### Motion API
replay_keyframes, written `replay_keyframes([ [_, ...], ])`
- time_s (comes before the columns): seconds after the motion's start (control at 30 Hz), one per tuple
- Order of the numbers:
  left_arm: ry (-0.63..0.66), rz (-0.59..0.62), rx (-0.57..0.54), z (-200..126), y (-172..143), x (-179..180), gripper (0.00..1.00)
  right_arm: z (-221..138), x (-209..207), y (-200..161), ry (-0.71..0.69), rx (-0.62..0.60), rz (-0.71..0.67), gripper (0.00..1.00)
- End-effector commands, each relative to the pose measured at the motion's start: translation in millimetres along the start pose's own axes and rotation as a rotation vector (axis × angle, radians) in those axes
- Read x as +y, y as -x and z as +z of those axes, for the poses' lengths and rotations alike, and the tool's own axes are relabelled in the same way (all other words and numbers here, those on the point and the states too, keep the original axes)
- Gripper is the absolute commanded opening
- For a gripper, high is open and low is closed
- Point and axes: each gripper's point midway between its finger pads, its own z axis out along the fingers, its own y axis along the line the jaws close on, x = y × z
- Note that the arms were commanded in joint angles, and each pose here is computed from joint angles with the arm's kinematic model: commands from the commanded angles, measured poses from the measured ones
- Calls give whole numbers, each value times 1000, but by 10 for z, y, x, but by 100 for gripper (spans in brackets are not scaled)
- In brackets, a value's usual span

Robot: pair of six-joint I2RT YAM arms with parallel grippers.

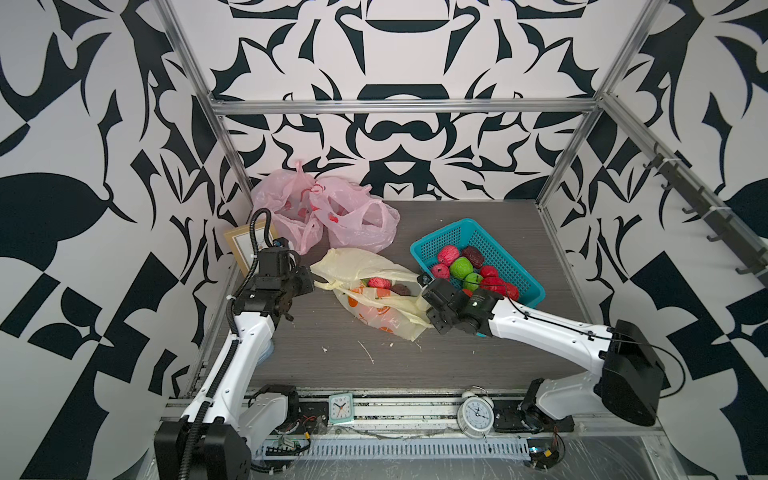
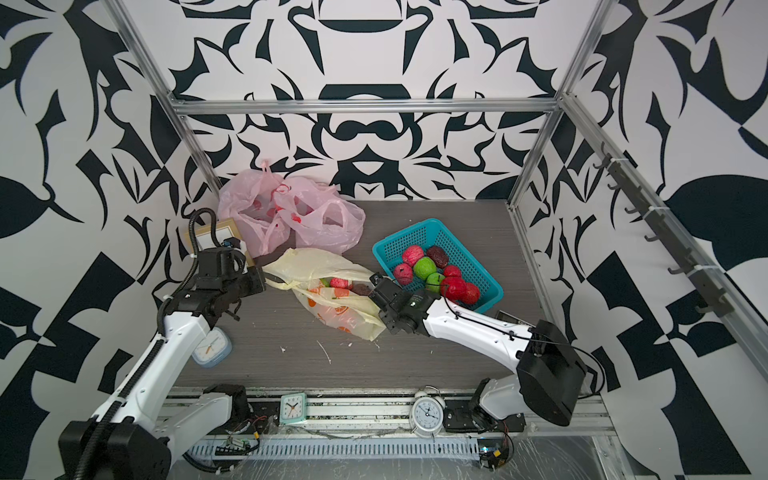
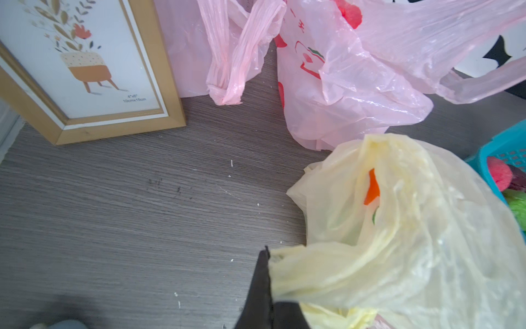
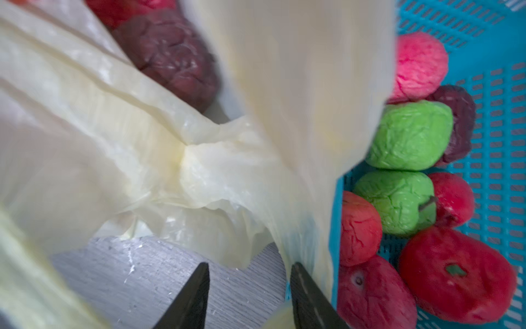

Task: Untie the knot of a plastic bag & take out the apple
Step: Untie the plastic bag at the center of the board.

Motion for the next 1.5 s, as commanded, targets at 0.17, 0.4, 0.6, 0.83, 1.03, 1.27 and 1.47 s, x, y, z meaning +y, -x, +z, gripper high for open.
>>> replay_keyframes([
  [0.17,-244,-13,57,-324,39,-483,23,-1062,901,865,642,-373,-76,52],
  [0.4,-370,16,-55,-778,250,-745,48,-905,890,1277,609,-410,95,17],
  [0.6,-493,56,-40,-1048,235,-1059,34,-353,679,1414,393,-375,252,12],
  [0.83,-679,102,81,-1110,15,-1606,30,43,686,1565,319,-373,312,12],
  [1.03,-677,149,368,-593,-632,-1911,26,193,651,1565,277,-372,333,12],
  [1.27,-517,190,516,100,-985,-1836,22,250,864,1526,374,-338,299,12],
  [1.47,-334,204,408,603,-812,-1527,18,266,1132,1370,477,-300,256,13],
])
